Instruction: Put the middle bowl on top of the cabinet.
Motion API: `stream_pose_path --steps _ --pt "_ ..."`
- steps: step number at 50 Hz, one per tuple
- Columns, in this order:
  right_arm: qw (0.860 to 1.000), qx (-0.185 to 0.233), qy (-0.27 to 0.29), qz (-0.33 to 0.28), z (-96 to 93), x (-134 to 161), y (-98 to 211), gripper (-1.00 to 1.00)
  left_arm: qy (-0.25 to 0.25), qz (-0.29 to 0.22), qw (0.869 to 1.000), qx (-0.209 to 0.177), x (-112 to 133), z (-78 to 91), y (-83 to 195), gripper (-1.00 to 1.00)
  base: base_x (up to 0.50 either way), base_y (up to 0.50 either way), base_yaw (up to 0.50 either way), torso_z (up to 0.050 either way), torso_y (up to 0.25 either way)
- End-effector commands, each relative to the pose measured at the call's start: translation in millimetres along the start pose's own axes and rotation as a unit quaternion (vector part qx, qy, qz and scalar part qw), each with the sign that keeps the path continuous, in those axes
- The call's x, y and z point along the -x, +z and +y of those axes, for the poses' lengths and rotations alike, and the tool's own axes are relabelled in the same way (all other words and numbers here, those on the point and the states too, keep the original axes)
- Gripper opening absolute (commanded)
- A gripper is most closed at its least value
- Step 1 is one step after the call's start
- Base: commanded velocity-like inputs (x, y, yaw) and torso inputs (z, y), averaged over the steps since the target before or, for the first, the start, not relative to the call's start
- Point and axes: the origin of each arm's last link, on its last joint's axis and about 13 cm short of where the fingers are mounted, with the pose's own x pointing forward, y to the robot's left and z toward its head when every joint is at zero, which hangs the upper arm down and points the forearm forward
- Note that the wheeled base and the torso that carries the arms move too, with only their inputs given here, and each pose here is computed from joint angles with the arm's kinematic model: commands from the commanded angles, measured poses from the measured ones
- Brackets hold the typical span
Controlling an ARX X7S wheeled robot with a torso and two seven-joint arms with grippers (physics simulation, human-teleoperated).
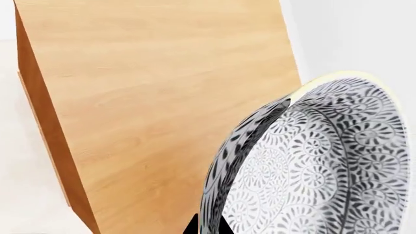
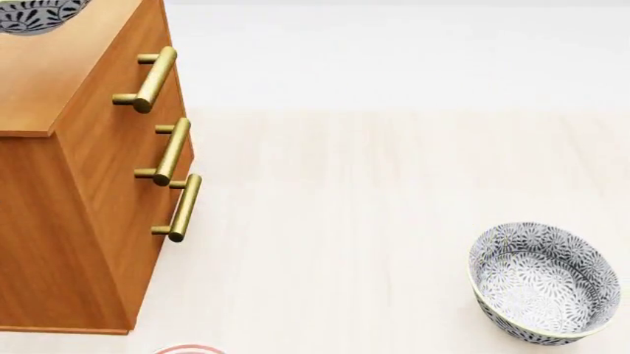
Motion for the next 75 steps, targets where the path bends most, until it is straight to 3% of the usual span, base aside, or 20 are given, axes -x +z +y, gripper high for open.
stream_pose_path --steps 1,42,75 --pt "1.0 0.002 -0.002 -0.002 -1.5 1.0 1.0 1.0 -0.027 0.006 0.999 0.034 -2.2 2.1 10.0 -1.0 0.0 0.0 0.0 0.0 0.0" --pt "1.0 0.006 0.004 0.0 -1.9 0.2 -0.5 1.0 0.005 -0.017 0.997 0.073 -36.2 30.2 22.9 -1.0 0.0 0.0 0.0 0.0 0.0" --pt "1.0 0.007 0.007 -0.001 -2.0 0.5 0.2 1.0 0.046 -0.031 0.996 0.064 -50.6 37.5 24.5 -1.0 0.0 0.0 0.0 0.0 0.0"
